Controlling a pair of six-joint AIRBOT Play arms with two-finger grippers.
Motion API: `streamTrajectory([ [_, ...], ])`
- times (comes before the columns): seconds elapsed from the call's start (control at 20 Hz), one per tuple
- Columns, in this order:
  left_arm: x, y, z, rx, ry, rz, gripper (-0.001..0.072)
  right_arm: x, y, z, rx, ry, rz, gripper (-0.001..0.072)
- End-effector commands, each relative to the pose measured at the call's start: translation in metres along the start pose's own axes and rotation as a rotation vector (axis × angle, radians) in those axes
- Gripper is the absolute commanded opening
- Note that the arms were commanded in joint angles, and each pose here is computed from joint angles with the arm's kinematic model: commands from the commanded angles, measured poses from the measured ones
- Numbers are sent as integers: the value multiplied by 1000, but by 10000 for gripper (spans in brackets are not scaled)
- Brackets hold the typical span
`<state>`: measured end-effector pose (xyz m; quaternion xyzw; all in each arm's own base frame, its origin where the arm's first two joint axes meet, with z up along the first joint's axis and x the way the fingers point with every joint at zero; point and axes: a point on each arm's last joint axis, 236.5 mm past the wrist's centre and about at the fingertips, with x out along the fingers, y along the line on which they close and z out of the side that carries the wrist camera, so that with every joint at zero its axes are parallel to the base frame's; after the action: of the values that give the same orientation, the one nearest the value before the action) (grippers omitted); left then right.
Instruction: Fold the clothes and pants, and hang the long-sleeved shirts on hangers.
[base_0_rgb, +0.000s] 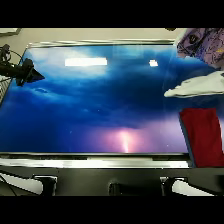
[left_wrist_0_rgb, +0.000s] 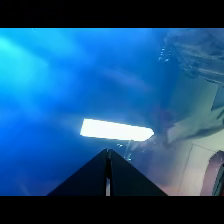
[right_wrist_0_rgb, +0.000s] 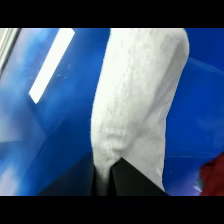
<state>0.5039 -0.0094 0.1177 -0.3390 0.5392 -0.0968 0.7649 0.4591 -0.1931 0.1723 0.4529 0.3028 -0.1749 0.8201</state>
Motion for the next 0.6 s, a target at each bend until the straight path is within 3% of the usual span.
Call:
streamTrajectory([
  [0.0,2,-2,-1,5,4,-1,15,-33,-22,9,41,-67,-127,34],
  [0.55,10,-14,-9,30,25,-7,15,-95,-77,-15,118,-58,-425,35],
])
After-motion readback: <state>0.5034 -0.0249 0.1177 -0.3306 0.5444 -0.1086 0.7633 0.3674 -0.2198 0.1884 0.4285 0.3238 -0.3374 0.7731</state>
